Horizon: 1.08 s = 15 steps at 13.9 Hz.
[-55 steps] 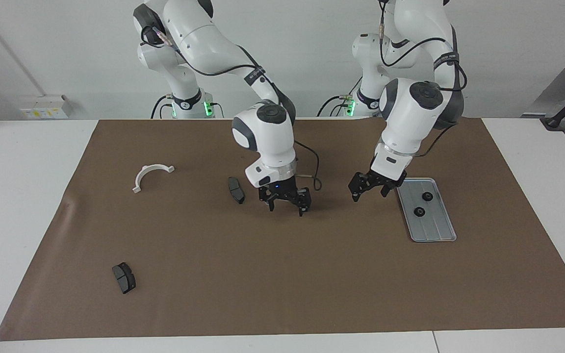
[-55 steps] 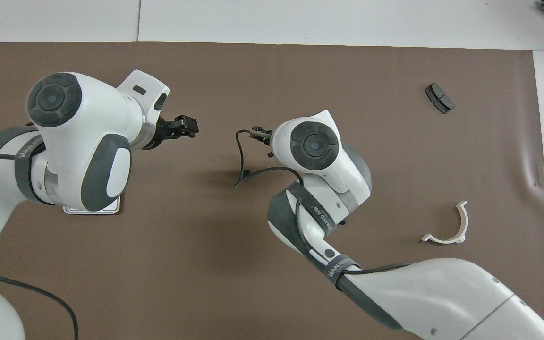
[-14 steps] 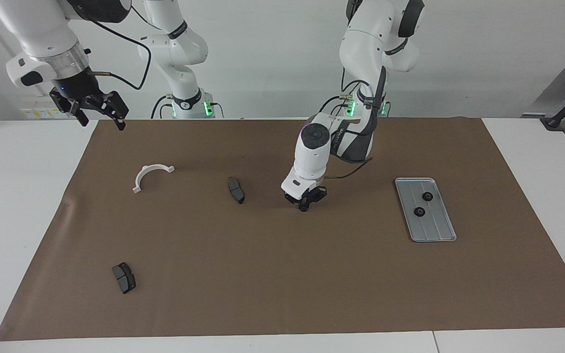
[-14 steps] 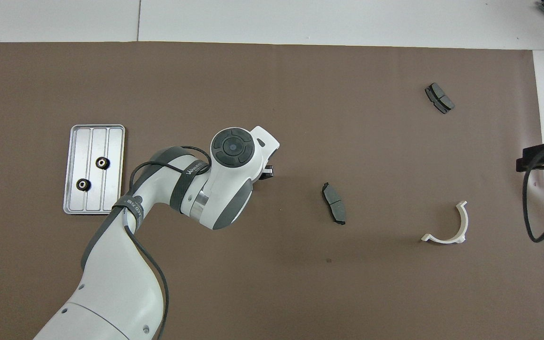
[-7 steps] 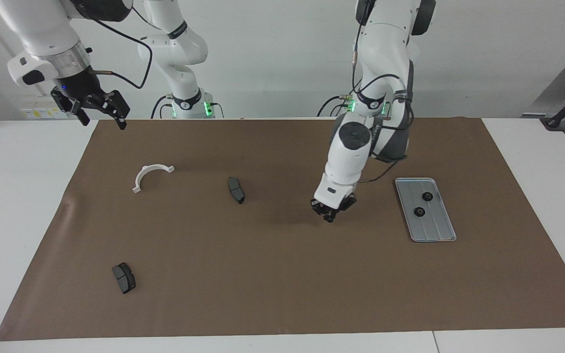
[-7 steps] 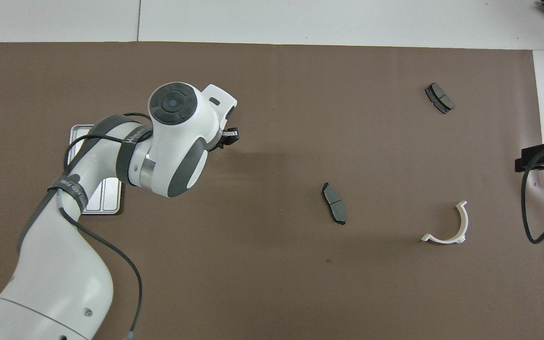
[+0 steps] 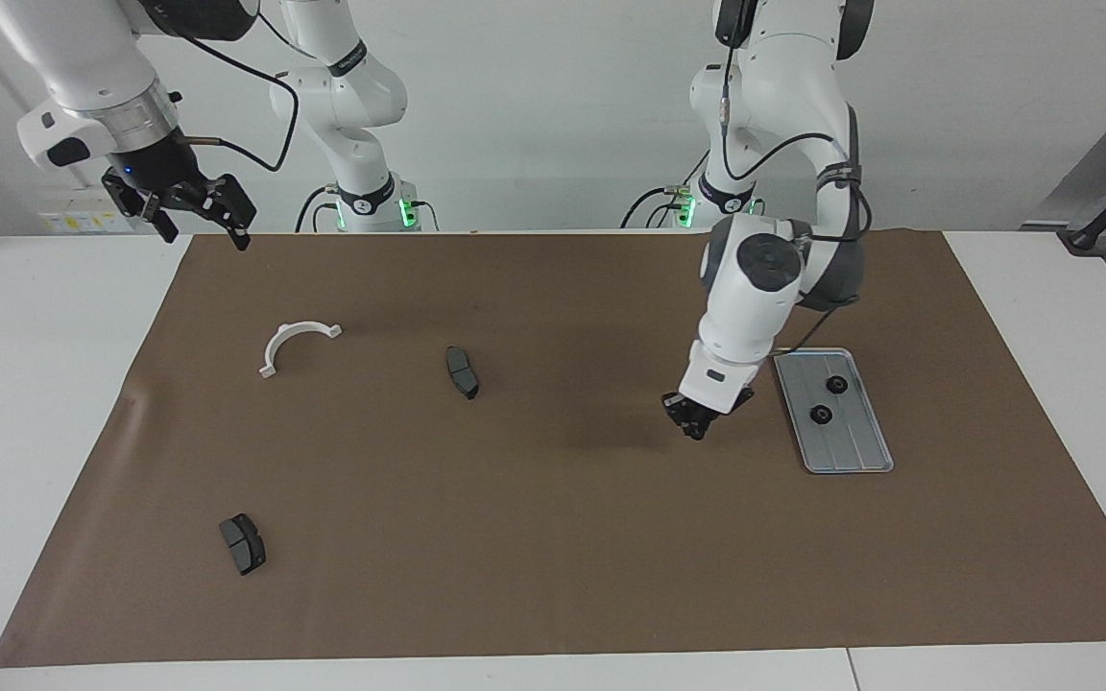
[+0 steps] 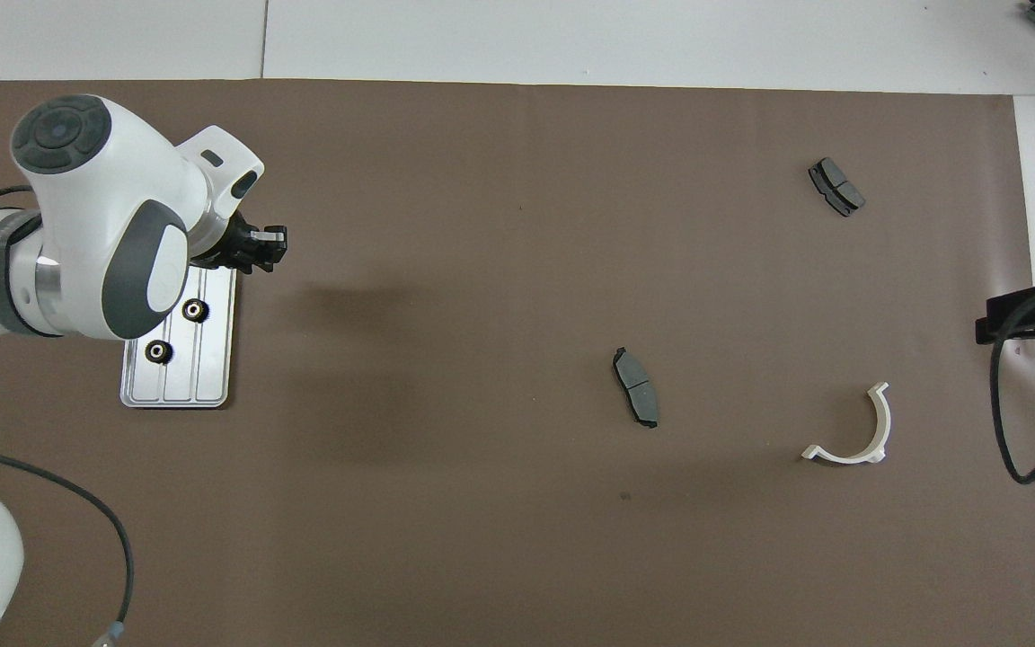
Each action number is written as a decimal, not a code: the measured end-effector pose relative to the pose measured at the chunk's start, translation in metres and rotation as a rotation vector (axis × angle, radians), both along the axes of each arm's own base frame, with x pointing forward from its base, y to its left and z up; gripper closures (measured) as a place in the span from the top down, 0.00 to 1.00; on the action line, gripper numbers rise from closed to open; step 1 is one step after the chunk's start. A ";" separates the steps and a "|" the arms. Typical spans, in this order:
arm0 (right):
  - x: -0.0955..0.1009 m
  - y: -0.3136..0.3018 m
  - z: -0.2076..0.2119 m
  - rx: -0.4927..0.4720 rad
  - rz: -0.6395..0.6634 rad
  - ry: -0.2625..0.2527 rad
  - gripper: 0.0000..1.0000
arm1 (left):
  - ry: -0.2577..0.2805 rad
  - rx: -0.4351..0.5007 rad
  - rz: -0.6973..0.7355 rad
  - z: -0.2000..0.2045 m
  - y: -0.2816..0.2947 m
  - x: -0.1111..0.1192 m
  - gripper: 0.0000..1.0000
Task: Pick bearing gear from pile to tray
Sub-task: 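Carry the bearing to the tray and lower it with the left gripper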
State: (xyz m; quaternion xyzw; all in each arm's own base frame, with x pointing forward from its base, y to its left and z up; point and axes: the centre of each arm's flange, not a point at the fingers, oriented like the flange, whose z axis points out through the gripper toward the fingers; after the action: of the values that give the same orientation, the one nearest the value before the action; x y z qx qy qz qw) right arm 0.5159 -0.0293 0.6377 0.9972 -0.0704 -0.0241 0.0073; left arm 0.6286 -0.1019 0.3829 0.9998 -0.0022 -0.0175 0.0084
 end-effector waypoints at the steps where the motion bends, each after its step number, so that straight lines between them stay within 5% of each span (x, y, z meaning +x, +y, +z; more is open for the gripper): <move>1: 0.000 0.000 -0.001 0.000 0.000 -0.001 1.00 | 0.015 -0.001 -0.028 -0.007 0.024 -0.002 0.23; 6: 0.003 0.003 -0.003 -0.001 0.002 -0.012 1.00 | -0.003 -0.011 -0.116 -0.025 0.129 -0.013 0.23; 15: 0.008 0.003 -0.005 -0.002 0.002 -0.035 1.00 | -0.119 0.009 -0.082 -0.049 0.151 -0.023 0.23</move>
State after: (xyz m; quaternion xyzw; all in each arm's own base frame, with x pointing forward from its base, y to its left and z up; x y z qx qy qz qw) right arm 0.5240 -0.0265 0.6325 0.9975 -0.0698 -0.0064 0.0071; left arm 0.6057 0.0491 0.3342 0.9982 -0.0436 0.0418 0.0033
